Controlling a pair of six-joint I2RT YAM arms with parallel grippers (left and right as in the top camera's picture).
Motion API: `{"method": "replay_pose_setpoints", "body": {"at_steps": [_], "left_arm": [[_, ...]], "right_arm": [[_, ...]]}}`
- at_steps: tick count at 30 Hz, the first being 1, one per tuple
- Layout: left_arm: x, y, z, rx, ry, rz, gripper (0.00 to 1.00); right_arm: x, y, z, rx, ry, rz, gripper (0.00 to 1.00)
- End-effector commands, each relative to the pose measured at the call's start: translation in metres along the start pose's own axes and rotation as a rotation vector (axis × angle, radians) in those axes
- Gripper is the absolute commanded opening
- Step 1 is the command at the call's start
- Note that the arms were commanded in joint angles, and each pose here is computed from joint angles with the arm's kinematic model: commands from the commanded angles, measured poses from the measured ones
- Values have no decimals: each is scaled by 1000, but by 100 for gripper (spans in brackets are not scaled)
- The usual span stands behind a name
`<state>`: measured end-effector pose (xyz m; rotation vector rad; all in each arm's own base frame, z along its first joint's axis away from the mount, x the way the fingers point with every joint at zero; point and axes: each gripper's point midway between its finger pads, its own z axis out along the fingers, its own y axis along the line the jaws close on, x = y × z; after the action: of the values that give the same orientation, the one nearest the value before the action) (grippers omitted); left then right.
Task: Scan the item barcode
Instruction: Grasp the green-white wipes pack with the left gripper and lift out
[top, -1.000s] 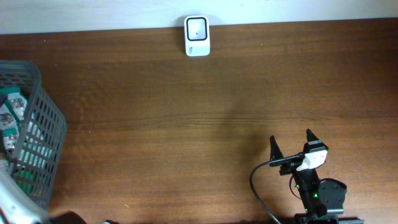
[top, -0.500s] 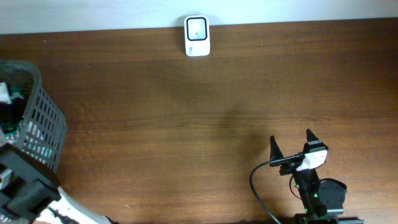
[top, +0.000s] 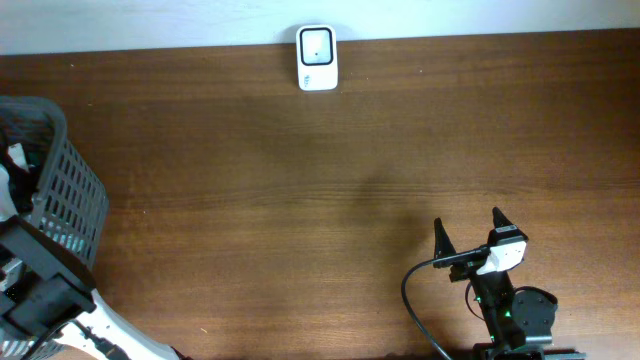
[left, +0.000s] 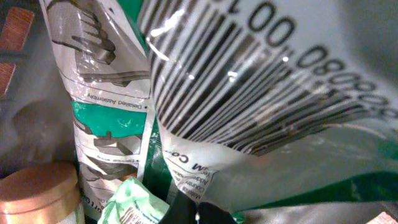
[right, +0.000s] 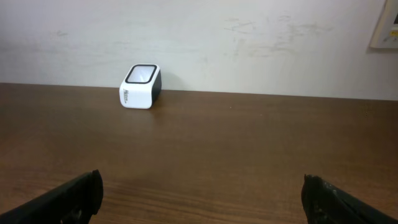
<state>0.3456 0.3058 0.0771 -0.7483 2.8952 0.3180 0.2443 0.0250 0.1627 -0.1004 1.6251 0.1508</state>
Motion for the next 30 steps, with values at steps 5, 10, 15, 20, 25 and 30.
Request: {"method": "replay_pose_setpoints", "body": {"at_steps": [5, 10, 15, 20, 25, 30], "left_arm": [[-46, 36, -141, -82, -335, -148, 0], [-37, 42, -250, -60, -601, -236, 0], [-29, 10, -367, 3, -936, -190, 0], [15, -124, -445, 265, -1090, 97, 0], [82, -274, -372, 419, -722, 376, 0], [145, -361, -244, 342, -243, 395, 0]], "right_arm": [[2, 1, 0, -6, 2, 1, 98], [2, 1, 0, -6, 2, 1, 98], [2, 1, 0, -6, 2, 1, 99], [2, 1, 0, -6, 2, 1, 99], [2, 1, 0, -6, 2, 1, 98], [2, 1, 0, -6, 2, 1, 98]]}}
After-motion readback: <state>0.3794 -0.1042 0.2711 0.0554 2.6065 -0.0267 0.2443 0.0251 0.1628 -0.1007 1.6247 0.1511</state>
